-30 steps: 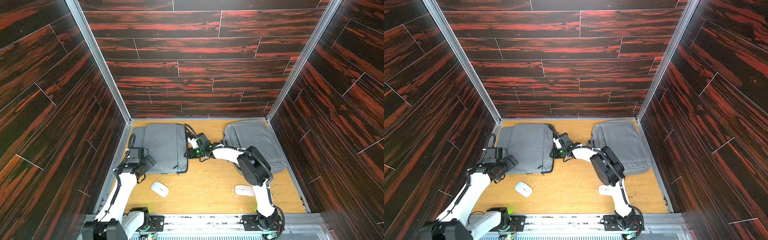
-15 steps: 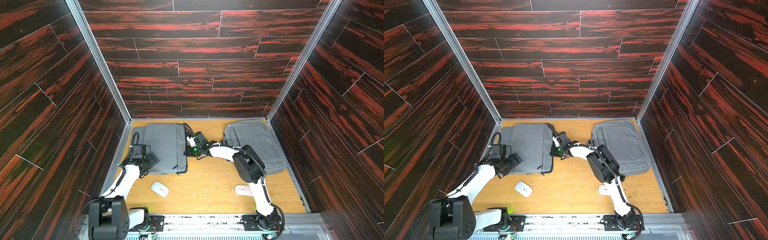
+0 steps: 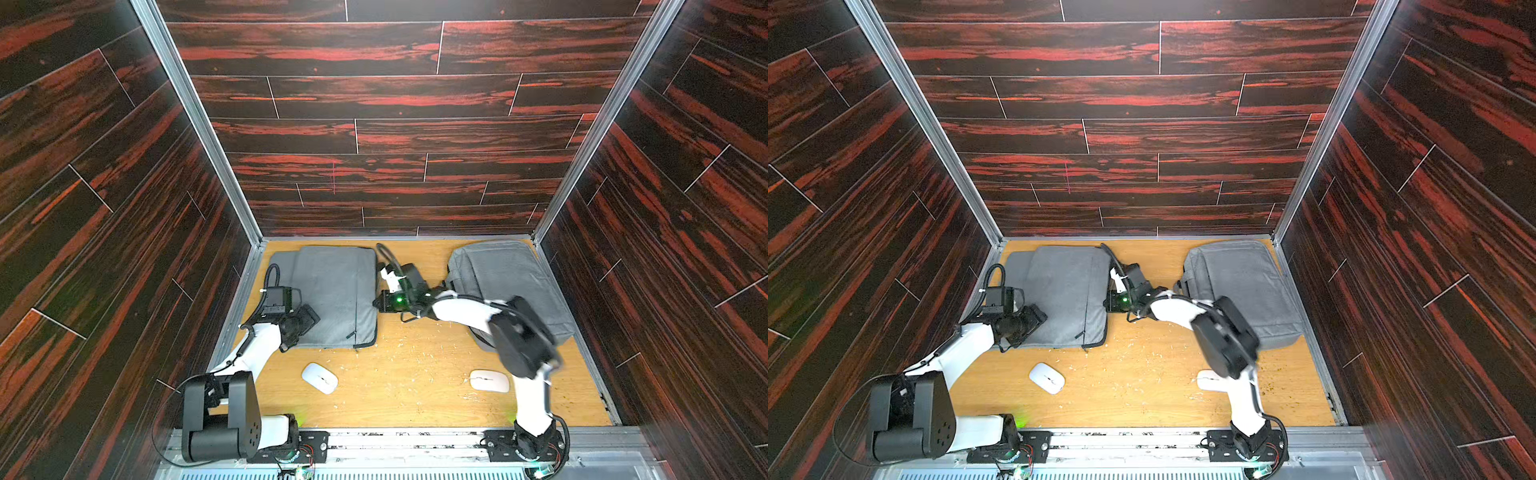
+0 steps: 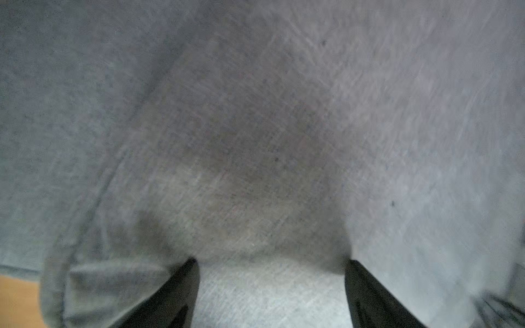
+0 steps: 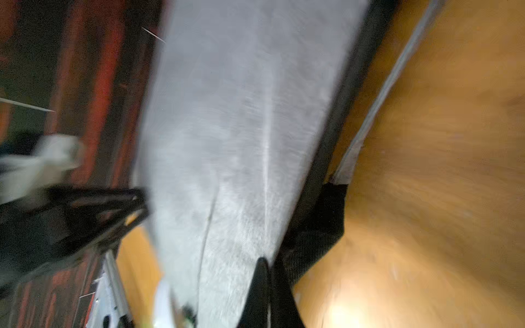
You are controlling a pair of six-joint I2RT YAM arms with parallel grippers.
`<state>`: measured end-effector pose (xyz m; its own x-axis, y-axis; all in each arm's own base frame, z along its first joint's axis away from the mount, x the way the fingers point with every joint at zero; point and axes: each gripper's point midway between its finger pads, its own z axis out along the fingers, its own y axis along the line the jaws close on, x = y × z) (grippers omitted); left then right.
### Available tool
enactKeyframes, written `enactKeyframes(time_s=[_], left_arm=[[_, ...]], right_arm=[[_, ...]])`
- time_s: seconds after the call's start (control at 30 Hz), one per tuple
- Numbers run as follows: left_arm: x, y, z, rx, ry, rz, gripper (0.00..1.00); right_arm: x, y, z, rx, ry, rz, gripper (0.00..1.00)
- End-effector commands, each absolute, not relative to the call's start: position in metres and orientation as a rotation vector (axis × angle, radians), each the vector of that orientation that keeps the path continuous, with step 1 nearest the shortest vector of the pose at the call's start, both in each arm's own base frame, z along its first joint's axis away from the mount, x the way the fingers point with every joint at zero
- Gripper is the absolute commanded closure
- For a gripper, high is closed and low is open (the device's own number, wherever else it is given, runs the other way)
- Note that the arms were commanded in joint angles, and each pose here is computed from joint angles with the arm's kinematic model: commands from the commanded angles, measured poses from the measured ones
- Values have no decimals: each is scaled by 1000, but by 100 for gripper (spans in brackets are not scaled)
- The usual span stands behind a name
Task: Put the mouse into the laptop bag
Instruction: Adjust the zippered laptop bag at the center of the board.
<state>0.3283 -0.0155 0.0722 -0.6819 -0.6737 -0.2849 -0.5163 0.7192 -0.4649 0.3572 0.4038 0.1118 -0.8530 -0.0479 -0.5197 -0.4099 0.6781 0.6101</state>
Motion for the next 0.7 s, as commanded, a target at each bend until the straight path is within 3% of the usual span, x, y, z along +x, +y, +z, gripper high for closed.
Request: enactKeyframes(time_s=[0.0, 0.33, 0.67], left_arm=[[358, -52, 95, -774, 2440, -640, 17], [403, -108, 97, -649, 2462, -681, 17], [396, -84, 115, -620, 2455, -492, 17]], right_arm=[[345, 387, 159, -367, 2323, 1017, 100], [324, 339, 135, -269, 2388, 863, 100], [344, 298, 148, -184, 2373, 797, 100]])
